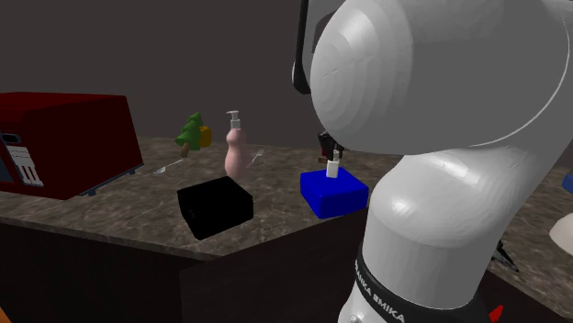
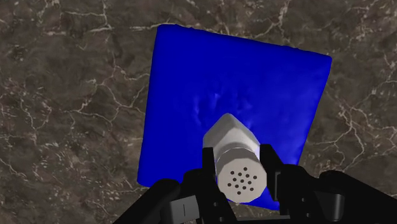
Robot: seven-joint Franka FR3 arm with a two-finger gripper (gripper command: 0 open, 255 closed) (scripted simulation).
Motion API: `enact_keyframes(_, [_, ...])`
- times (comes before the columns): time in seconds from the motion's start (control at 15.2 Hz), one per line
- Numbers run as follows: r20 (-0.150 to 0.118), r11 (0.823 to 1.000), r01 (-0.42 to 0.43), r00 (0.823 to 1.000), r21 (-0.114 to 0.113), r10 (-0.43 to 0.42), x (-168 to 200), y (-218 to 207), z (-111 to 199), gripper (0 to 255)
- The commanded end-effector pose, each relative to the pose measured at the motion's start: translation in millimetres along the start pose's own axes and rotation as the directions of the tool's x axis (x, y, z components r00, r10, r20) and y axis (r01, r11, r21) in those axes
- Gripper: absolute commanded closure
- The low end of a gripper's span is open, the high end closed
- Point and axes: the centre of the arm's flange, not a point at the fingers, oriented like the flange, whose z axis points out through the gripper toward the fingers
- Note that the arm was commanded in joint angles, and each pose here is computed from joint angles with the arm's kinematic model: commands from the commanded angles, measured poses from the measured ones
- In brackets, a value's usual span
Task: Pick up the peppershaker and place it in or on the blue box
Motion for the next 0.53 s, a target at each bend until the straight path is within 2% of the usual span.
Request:
enact_keyframes(0.0, [0.0,1.0,0.0,1.0,0.0,0.0,0.0,0.0,0.0,0])
enact_keyframes(0.33, [0.0,1.0,0.0,1.0,0.0,0.0,0.0,0.0,0.0,0])
enact_keyframes(0.46, [0.0,1.0,0.0,1.0,0.0,0.0,0.0,0.0,-26.4,0])
